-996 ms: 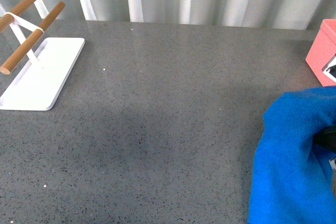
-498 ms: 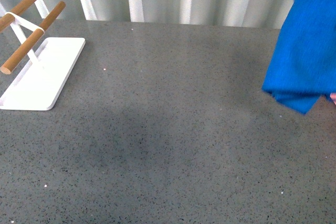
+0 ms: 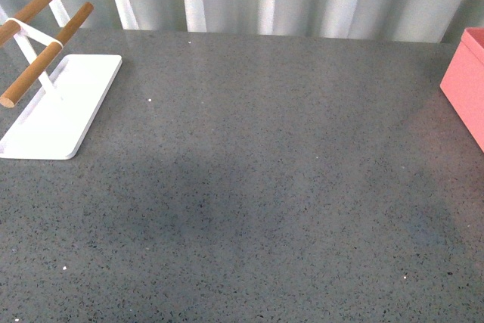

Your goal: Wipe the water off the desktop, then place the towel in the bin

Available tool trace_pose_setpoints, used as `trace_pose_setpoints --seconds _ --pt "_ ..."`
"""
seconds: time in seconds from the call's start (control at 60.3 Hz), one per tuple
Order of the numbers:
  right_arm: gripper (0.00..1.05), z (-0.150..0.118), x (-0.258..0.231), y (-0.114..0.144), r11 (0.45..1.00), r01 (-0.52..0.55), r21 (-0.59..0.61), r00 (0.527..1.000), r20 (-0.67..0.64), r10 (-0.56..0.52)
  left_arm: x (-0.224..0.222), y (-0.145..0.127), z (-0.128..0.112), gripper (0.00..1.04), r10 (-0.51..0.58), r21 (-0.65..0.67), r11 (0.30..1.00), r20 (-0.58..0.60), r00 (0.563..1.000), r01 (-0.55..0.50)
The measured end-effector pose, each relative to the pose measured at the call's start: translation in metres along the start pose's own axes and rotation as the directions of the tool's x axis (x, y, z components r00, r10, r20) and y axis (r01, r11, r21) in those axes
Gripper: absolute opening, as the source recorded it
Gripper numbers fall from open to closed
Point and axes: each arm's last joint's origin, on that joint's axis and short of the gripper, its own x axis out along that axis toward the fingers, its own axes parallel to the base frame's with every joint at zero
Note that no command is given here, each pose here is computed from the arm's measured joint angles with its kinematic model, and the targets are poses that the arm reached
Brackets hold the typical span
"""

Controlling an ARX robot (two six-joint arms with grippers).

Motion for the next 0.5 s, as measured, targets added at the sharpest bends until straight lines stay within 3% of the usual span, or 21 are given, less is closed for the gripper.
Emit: trace_pose_setpoints --seconds 0.249,0.498 --pt "0.03 -0.034 0.029 -0.010 0.997 -0.026 0.077 0.994 -0.105 0.034 0.000 0.000 0.000 0.98 0.000 0.000 1.000 0.000 1.000 0.000" --pt "0.03 -0.066 0.063 -0.021 0.996 0.031 0.086 0.966 -0.258 -0.007 0.000 0.000 0.000 0.98 0.000 0.000 1.000 0.000 1.000 0.000"
